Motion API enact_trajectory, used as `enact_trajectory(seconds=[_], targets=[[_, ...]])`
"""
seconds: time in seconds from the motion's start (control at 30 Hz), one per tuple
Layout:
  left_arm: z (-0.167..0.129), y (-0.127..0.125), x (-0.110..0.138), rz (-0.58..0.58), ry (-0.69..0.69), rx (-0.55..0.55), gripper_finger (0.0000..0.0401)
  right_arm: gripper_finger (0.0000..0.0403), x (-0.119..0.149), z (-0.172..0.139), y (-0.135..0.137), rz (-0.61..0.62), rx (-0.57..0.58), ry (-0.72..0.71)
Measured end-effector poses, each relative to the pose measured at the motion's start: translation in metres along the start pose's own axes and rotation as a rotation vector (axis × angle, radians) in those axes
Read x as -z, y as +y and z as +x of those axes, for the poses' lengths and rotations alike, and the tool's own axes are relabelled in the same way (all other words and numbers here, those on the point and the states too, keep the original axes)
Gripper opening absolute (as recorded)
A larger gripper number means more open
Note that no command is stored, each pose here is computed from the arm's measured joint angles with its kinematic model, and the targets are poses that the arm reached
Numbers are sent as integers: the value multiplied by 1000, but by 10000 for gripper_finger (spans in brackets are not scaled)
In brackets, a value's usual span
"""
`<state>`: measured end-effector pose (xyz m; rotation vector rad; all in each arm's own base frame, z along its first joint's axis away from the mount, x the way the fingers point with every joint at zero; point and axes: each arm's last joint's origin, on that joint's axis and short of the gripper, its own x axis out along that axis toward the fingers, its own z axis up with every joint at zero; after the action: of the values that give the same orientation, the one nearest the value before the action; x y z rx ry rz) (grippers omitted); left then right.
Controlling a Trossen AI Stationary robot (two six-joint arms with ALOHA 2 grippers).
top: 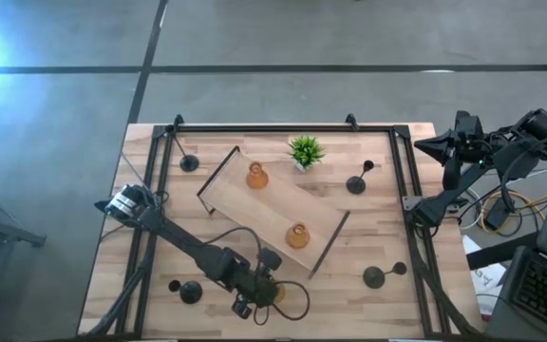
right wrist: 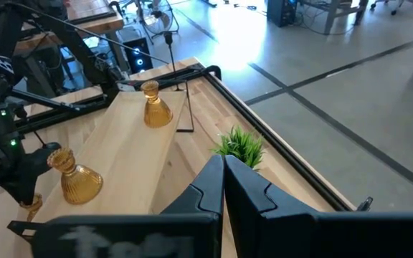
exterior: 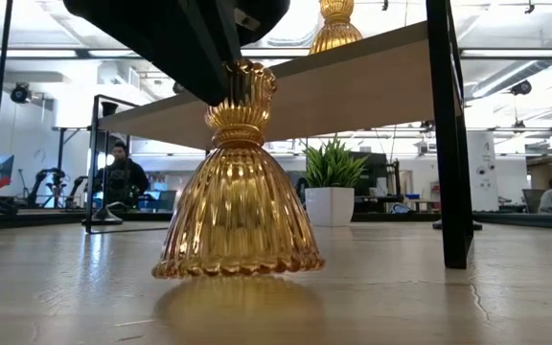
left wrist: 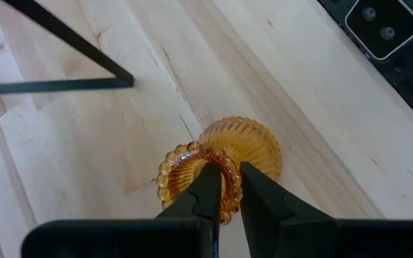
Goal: Pick & Place candle stick holders
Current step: Put the orange candle holder on the shelf
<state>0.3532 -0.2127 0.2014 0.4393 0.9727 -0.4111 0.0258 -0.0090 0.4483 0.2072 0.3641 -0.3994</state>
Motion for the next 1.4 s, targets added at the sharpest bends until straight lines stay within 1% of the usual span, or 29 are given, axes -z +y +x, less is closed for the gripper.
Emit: enact_trajectory(seconds=[0.23, 0.43, 0.63, 0.77, 0.9, 1.07, 1.17, 1.3, 1.4], targets=[[-28, 4, -2, -64, -21, -6, 32, 8, 0, 0, 0, -11, 0, 0], [-42, 6, -7, -117, -21, 12, 32, 8, 0, 0, -1, -13, 13, -14], [-53, 9, -12, -134, -8, 9, 32, 8, -1, 0, -1, -18, 17, -18], [-67, 11, -18, -167, 4, 7, 32, 8, -1, 0, -1, -18, 17, -18], [-89, 14, -21, -223, 8, 7, 32, 8, -1, 0, -1, -18, 17, -18], [-129, 20, -27, -299, -35, 15, 32, 8, -1, 0, -1, -18, 17, -18], [-151, 25, -27, -352, -29, 13, 32, 8, -1, 0, -1, -18, 17, -18], [-176, 33, -30, -437, -30, 5, 32, 8, -1, 0, -1, -20, 17, -18], [-193, 43, -33, -472, -49, -4, 31, 8, -1, 0, -1, -26, 18, -18]])
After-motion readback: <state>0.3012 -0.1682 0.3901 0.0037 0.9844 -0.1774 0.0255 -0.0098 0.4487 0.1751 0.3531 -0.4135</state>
